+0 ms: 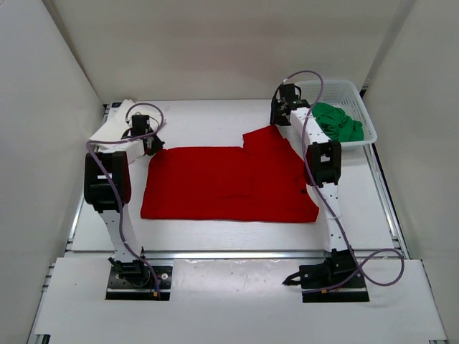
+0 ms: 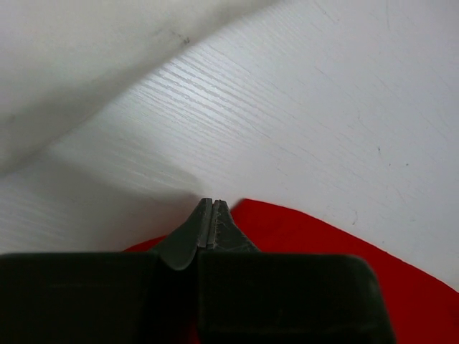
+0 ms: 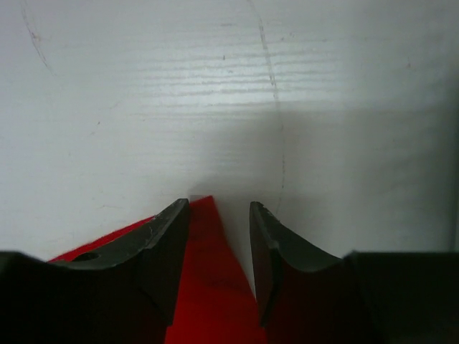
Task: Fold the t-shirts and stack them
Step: Grap the side of the flattened tshirt furthest away from the robot with both arms, then fold the other side of the tshirt into a rectangle
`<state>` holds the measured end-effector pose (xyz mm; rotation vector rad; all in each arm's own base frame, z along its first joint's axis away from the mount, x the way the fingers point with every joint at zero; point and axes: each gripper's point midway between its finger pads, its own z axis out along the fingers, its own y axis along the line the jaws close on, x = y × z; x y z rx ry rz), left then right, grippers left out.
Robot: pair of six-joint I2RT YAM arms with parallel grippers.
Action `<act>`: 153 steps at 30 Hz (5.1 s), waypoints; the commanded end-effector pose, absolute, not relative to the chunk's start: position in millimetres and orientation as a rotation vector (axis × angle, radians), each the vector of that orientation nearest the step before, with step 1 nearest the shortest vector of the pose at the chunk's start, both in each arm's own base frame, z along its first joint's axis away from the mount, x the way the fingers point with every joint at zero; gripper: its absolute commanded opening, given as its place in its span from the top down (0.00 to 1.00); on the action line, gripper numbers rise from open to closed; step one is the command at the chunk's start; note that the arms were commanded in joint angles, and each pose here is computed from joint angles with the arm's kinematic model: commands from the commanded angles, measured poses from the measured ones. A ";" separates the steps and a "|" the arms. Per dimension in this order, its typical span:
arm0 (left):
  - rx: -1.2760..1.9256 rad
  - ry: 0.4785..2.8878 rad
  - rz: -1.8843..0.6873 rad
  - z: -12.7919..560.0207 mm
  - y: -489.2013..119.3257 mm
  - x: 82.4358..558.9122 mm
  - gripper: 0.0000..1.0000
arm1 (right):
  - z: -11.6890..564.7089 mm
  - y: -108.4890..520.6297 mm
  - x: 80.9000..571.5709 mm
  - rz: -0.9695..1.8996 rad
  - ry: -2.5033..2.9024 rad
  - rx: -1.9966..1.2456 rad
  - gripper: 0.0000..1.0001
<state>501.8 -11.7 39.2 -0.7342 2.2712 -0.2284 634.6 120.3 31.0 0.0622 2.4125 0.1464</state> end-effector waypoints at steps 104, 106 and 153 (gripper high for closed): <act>-0.638 2.116 -0.633 62.6 -113.1 323.3 0.58 | 72.8 185.2 333.1 0.375 2.336 -0.201 0.52; -0.616 2.124 -0.637 59.4 -118.2 318.3 0.58 | 69.1 177.5 335.3 0.312 2.347 -0.176 0.52; -0.901 2.080 -0.735 55.6 -85.5 413.6 0.61 | 69.9 24.4 387.4 0.419 2.141 0.563 0.65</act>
